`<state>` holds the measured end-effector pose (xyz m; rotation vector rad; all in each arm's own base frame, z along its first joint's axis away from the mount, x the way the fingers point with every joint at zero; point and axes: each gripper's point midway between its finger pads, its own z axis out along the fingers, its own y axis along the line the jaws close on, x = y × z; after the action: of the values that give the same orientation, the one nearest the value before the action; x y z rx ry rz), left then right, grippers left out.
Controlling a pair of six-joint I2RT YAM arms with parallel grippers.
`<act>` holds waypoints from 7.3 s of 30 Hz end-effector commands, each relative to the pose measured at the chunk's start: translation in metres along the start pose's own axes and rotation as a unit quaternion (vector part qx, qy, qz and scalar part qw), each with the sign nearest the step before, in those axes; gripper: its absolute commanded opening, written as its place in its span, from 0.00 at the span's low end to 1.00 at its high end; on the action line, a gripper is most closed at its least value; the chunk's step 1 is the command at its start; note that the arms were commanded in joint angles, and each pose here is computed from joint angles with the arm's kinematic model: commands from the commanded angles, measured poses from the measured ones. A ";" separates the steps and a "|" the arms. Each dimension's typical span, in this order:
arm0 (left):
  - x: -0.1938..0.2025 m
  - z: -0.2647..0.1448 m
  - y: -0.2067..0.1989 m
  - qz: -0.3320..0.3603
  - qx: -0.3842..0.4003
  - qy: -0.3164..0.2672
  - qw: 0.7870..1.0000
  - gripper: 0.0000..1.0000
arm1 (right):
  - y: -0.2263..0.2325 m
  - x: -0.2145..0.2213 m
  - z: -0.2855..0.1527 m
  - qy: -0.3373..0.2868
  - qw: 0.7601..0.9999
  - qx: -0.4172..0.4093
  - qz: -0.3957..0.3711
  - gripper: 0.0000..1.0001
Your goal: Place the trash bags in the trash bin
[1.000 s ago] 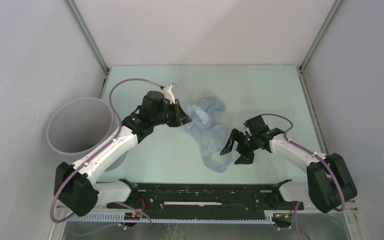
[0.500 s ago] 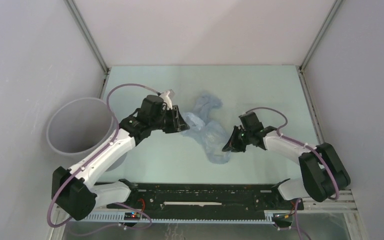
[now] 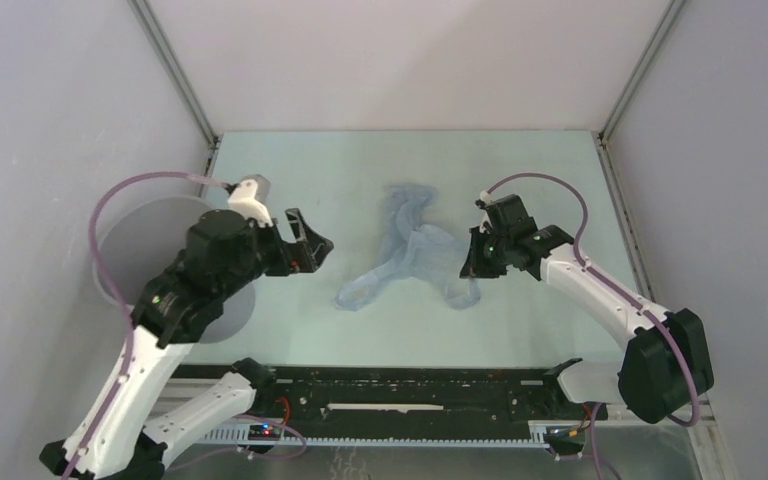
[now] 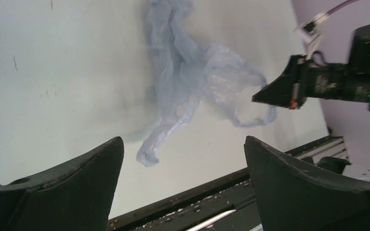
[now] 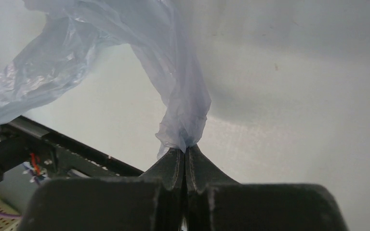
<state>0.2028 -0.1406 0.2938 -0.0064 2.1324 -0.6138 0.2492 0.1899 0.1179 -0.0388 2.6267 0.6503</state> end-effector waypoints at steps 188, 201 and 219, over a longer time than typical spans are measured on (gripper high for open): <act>-0.201 0.046 -0.100 0.006 0.136 -0.170 0.976 0.00 | 0.110 -0.195 -0.190 -0.252 0.960 -0.050 -0.112 0.00; -0.035 0.084 -0.008 -0.033 0.023 -0.093 0.995 0.00 | 0.082 -0.083 -0.150 -0.283 0.950 -0.111 -0.070 0.00; -0.015 0.056 -0.049 -0.039 0.119 -0.025 0.992 0.17 | 0.074 -0.031 -0.132 -0.174 0.977 -0.116 -0.046 0.00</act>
<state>0.2498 -0.1993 0.2944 -0.0134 1.9841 -0.8794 0.2197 0.1951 0.2748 -0.1309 2.1481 0.8424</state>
